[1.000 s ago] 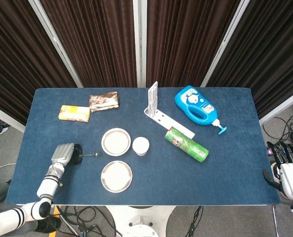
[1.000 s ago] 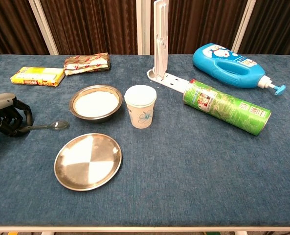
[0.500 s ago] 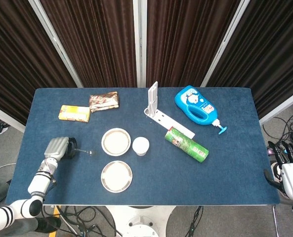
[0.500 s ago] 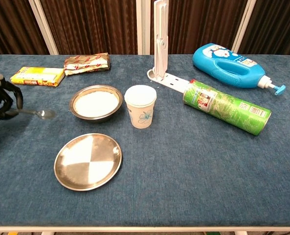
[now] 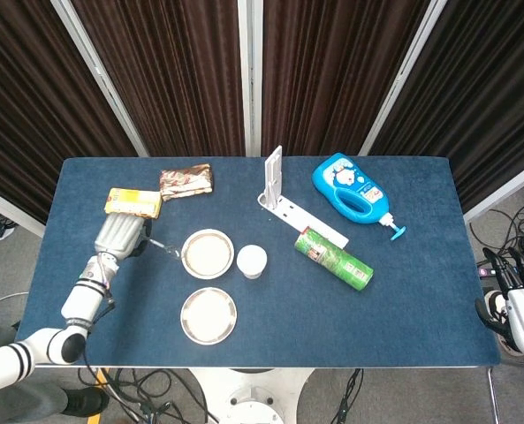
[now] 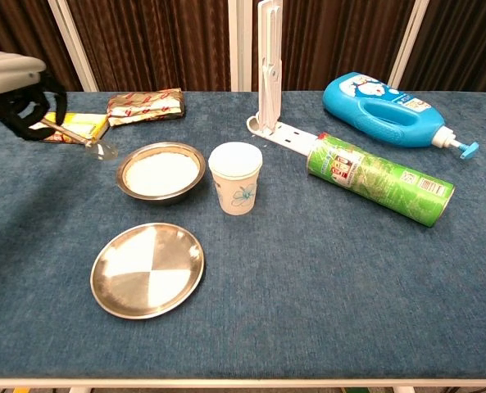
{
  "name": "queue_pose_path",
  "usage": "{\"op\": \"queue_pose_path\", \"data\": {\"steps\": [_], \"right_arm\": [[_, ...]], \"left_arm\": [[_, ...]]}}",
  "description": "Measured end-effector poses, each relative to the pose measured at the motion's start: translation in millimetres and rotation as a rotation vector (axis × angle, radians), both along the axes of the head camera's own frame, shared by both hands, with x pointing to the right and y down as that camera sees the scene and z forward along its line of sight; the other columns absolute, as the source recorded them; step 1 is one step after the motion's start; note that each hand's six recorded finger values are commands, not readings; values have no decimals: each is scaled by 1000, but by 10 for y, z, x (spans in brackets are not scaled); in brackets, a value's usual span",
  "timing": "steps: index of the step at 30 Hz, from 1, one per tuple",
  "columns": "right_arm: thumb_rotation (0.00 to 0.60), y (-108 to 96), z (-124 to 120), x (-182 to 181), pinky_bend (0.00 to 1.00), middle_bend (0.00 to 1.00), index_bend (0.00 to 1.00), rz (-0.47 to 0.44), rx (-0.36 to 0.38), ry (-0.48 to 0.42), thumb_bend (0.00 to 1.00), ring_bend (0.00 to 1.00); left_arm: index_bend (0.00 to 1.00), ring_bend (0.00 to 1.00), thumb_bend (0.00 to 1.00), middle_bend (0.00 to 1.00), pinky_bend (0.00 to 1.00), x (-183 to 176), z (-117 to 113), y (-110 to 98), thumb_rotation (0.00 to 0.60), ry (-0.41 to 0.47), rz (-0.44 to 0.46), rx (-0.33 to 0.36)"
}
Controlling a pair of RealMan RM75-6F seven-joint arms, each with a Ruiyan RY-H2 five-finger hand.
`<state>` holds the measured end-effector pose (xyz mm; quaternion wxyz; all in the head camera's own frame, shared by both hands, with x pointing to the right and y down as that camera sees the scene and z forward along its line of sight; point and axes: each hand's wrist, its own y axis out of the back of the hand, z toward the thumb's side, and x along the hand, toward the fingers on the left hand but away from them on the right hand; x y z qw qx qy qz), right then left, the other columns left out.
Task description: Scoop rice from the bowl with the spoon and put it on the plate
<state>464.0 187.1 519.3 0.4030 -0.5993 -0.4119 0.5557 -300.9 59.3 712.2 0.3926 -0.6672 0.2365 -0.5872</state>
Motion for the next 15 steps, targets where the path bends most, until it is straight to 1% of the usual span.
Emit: {"op": "queue_pose_path", "data": {"steps": [4, 7, 10, 15], "right_arm": [[600, 1, -3, 5, 0, 179, 39, 4, -2, 3, 280, 0], [600, 9, -6, 14, 0, 179, 39, 7, -4, 5, 280, 0], [600, 19, -13, 27, 0, 179, 39, 12, -4, 6, 280, 0], [600, 42, -17, 60, 0, 179, 39, 24, -8, 9, 280, 0]], "left_arm": [[606, 850, 446, 867, 1000, 279, 88, -68, 600, -96, 107, 36], [606, 851, 447, 866, 1000, 480, 139, -99, 600, -152, 168, 64], [606, 854, 446, 867, 1000, 647, 171, -122, 600, -206, 217, 108], [607, 855, 442, 868, 1000, 794, 158, -132, 600, -281, 255, 195]]}}
